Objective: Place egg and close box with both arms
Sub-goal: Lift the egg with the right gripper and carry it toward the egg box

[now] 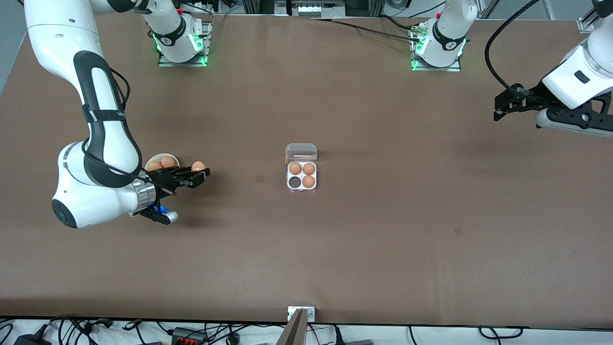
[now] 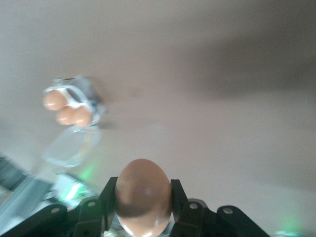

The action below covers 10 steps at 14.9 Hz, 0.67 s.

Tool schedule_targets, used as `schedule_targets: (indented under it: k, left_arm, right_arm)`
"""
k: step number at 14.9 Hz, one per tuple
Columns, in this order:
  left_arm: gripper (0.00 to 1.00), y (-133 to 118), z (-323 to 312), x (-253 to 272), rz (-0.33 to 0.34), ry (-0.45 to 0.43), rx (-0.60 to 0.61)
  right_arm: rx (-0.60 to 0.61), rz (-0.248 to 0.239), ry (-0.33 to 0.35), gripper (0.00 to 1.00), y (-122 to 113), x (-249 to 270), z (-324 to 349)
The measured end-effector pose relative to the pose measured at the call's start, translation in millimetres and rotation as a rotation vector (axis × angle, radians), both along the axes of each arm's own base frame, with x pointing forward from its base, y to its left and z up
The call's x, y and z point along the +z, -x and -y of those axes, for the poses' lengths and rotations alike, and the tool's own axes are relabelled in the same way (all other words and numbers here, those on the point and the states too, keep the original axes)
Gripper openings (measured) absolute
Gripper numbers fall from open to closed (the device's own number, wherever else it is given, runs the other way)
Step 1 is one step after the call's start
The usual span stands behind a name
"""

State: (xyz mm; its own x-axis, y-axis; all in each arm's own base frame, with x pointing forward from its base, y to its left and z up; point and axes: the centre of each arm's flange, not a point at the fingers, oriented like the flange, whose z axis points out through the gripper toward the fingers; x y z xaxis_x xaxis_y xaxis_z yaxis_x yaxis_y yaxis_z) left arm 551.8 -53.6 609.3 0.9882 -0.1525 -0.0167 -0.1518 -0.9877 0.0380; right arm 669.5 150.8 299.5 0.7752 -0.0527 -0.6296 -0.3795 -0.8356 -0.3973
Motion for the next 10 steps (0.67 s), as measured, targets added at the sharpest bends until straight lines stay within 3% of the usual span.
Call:
schedule_targets:
  k: [2,7,10]
  left_arm:
    - [1.00,0,0,0,0.000,0.000,0.000]
    - [1.00,0,0,0,0.000,0.000,0.000]
    - [1.00,0,0,0,0.000,0.000,0.000]
  right_arm:
    - [-0.074,-0.075,-0.080,0.47,5,-16,-13]
    - [-0.246,-0.227,-0.178,0.47,11,-58,-56]
    - [-0.390,-0.291,-0.223,0.47,16,-87,-95]
